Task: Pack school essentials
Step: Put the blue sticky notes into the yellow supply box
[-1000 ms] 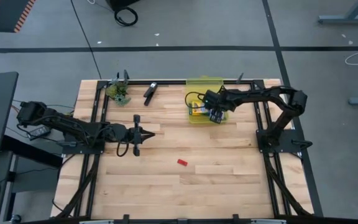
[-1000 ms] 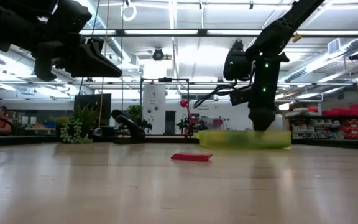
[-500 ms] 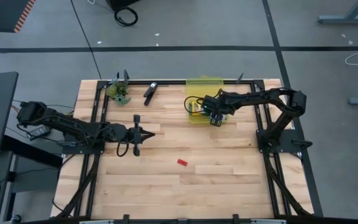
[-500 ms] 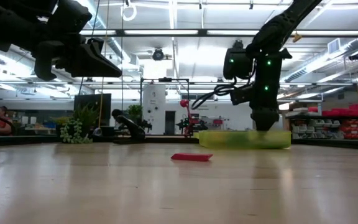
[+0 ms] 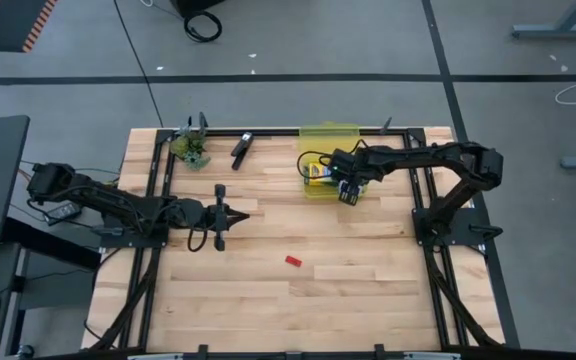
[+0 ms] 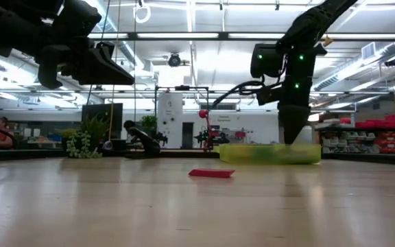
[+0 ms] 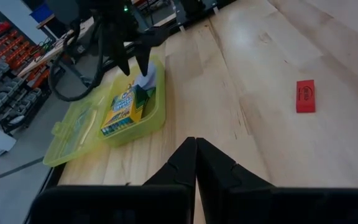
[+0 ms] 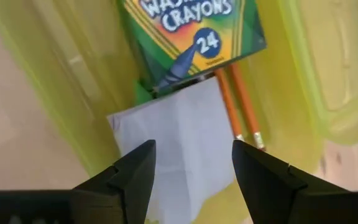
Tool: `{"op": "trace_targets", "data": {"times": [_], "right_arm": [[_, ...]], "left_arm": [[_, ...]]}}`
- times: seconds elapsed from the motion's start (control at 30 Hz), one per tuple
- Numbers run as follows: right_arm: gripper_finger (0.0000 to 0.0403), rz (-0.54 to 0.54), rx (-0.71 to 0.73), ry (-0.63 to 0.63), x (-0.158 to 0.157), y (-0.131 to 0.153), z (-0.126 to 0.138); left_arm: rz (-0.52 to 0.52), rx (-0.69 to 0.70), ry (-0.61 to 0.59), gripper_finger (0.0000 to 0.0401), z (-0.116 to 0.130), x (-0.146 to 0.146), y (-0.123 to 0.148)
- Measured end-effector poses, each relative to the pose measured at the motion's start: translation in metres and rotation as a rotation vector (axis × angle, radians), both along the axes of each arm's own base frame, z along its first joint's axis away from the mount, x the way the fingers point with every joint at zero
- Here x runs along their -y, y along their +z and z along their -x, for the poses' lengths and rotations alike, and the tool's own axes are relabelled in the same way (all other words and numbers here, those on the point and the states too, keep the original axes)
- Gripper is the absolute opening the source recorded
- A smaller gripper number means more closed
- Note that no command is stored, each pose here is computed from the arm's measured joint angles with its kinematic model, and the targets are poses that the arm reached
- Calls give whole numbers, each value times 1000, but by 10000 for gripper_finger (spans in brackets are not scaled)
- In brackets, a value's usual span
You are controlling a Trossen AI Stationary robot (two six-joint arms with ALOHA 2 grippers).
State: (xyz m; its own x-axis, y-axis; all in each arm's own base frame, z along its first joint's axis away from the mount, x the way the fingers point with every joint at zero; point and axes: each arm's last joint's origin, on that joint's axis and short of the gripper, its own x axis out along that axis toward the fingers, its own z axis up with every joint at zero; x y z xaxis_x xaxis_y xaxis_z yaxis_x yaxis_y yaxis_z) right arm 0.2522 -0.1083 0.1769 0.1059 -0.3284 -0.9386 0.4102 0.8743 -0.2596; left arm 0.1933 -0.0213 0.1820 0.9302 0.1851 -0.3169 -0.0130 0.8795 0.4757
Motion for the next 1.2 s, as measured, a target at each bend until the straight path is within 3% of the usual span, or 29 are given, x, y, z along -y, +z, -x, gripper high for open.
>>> {"op": "trace_targets", "data": {"times": [0.2, 0.4, 1.2], "right_arm": [[219, -70, 35, -2, 4, -13, 6], [206, -75, 44, -10, 2, -23, 10], [110, -41, -13, 109, -1, -8, 1]], "left_arm": [[10, 2, 3, 22, 0, 0, 0], [21, 4, 7, 17, 0, 0, 0], [18, 4, 6, 23, 0, 0, 0]]}}
